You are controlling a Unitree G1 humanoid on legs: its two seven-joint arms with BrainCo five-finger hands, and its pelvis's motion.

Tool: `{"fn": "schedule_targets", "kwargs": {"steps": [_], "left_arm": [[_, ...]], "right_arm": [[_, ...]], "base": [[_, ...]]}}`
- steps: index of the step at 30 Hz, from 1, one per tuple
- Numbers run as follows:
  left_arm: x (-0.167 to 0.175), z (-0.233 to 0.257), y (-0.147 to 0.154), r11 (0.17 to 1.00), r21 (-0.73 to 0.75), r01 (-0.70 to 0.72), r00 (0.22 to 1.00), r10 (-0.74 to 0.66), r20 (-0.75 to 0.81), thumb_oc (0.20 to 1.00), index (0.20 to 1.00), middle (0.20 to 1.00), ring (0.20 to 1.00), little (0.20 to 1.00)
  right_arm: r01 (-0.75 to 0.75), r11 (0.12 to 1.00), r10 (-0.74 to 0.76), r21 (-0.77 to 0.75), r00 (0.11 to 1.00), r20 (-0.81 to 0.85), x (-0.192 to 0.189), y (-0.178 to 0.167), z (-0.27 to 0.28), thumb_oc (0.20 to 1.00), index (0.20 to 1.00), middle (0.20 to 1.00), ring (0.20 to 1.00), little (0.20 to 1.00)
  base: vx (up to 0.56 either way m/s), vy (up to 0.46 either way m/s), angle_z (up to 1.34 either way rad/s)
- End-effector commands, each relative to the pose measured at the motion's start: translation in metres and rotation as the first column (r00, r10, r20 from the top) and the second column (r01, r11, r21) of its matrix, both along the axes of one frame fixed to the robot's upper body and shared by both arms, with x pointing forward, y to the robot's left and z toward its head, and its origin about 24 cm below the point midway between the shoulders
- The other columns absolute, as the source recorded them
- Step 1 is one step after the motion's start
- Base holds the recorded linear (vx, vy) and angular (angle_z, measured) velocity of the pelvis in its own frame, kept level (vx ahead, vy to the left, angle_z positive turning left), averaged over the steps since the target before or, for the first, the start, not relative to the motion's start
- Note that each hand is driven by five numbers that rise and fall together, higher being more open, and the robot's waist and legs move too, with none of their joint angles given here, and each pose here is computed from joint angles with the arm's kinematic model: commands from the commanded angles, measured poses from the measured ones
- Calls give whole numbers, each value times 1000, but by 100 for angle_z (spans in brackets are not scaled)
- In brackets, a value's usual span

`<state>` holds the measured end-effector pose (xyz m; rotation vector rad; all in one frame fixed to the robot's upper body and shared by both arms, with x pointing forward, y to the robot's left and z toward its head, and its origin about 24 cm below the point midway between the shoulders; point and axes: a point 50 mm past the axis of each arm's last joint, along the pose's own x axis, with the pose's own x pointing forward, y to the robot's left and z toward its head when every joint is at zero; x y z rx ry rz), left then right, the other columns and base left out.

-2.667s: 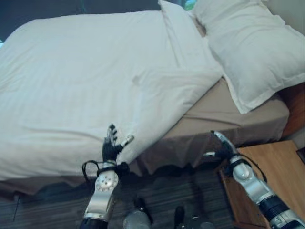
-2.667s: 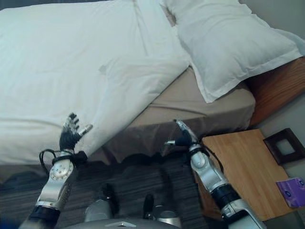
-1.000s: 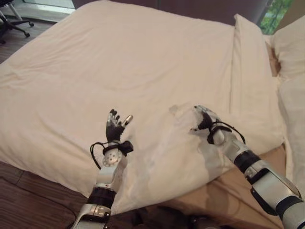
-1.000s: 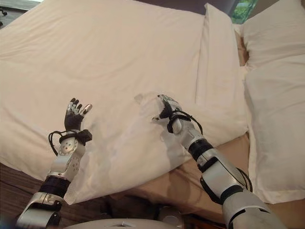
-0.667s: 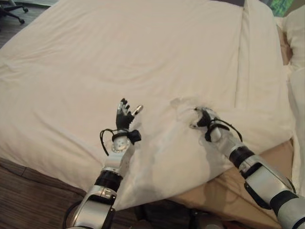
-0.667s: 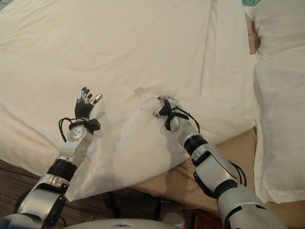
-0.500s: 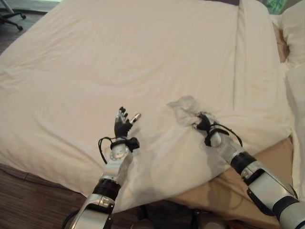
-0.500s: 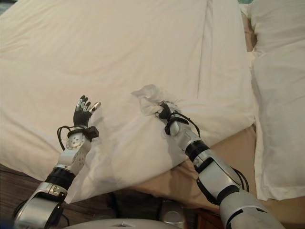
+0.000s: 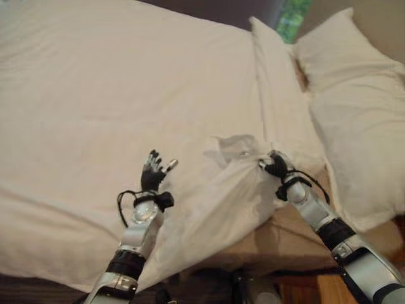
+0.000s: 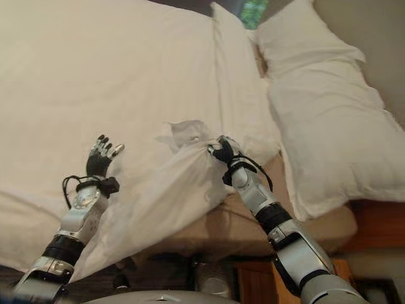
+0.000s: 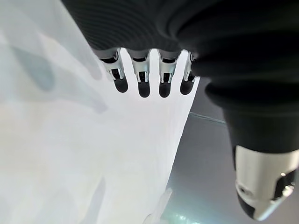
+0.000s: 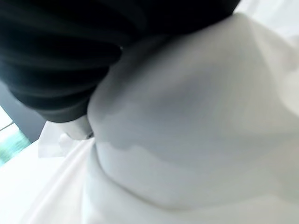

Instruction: Making the bed.

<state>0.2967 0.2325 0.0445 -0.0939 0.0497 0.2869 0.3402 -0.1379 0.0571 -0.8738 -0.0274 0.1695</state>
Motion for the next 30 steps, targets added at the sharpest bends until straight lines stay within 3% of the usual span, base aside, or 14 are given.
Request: {"fn": "schedule_targets", "kwargs": {"steps": [1, 15, 23, 24, 25, 29, 30], "left_arm": [[-3, 26, 2, 999, 8, 37, 991, -38, 127, 1000, 1000, 1000, 1000, 1000], [-30, 10, 16, 999, -18, -37, 996, 38, 85, 1000, 1000, 1000, 1000, 1000], [-63, -10, 8, 994, -91, -54, 997, 59, 54, 1000, 1000, 1000, 1000, 1000], [-64, -11, 4, 994, -97, -43, 997, 49, 56, 1000, 1000, 1000, 1000, 1000], [-68, -14, -1, 995, -96, -31, 998, 36, 52, 1000, 1000, 1000, 1000, 1000], [-72, -15, -11, 995, -103, -1, 997, 9, 76, 1000, 1000, 1000, 1000, 1000], [-68, -11, -17, 993, -119, 7, 996, 4, 94, 1000, 1000, 1000, 1000, 1000]], "right_arm": [[19, 1000, -17, -13, 991, 131, 15, -16, 39, 200, 200, 200, 200, 200], [-16, 1000, 19, -15, 974, 227, -9, -28, 53, 200, 200, 200, 200, 200], [-111, 993, 117, -37, 971, 207, -62, -31, 28, 200, 200, 200, 200, 200], [-129, 992, 128, -4, 978, 162, -69, -28, 15, 438, 438, 438, 438, 438], [-167, 984, 174, -64, 976, 131, -80, -25, 4, 1000, 1000, 1000, 1000, 1000], [-238, 954, 234, -183, 971, -42, -106, -23, -46, 1000, 1000, 1000, 1000, 1000], [-154, 964, 170, -216, 984, 60, -78, -23, -30, 1000, 1000, 1000, 1000, 1000]], "base": [[-269, 123, -19], [-196, -33, -57], [-213, -182, -14], [-152, -106, -30], [-208, -146, -23], [-165, -113, -2], [-119, -81, 3]]}}
